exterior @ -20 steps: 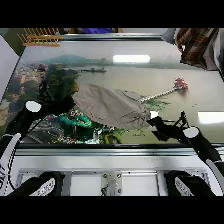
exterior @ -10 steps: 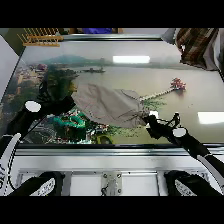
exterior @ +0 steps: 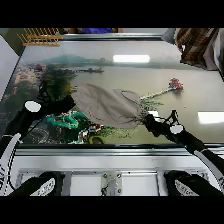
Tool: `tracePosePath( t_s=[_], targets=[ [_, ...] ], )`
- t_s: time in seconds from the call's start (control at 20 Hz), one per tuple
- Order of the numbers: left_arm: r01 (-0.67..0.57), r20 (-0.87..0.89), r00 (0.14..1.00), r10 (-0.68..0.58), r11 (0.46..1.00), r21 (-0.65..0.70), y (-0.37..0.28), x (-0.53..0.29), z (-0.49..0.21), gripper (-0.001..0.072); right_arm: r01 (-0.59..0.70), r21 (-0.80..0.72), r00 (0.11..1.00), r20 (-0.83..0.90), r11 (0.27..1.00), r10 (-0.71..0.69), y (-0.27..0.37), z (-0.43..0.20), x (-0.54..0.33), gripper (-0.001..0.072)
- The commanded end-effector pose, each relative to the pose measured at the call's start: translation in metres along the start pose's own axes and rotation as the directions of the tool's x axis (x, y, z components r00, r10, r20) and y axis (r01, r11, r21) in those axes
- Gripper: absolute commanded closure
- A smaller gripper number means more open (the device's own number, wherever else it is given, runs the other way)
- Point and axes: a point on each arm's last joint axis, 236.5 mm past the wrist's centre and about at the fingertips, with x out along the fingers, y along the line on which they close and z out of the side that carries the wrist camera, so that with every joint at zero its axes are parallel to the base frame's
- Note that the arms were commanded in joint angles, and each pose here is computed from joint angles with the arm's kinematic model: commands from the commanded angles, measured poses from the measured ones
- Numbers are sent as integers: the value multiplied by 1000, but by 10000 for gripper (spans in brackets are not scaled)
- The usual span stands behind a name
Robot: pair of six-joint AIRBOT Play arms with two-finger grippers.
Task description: Fold the clothes and pants, and hang the long-sleeved shirts on hangers.
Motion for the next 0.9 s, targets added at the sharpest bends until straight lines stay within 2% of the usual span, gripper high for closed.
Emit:
tracePosePath(
  t_s=[0.0,0.1,0.25,0.4,0.45,0.55,0.7,0.85],
  targets=[
    [32,53,998,-33,999,27,-16,-20,13,700,-94,-176,996,-20,980,92,37,3,-19,692],
    [96,156,982,-110,991,93,-54,-67,44,700,-209,-296,976,-9,932,216,93,22,-60,693],
    [206,357,883,-306,934,293,-151,-192,85,700,-340,-510,910,32,790,413,195,50,-170,693],
    [247,524,650,-550,805,539,-251,-354,76,700,-420,-694,790,37,584,612,288,32,-307,693],
    [251,550,556,-623,757,603,-274,-403,64,700,-428,-753,735,31,500,677,314,17,-354,693],
    [262,559,367,-744,659,705,-307,-491,30,700,-438,-811,643,19,387,766,343,-12,-429,693],
    [215,543,212,-812,581,785,-319,-565,-5,700,-434,-854,536,11,287,844,355,-49,-503,693],
    [132,556,162,-816,576,807,-321,-595,-11,700,-463,-843,502,5,273,865,348,-69,-528,693]
  ],
)
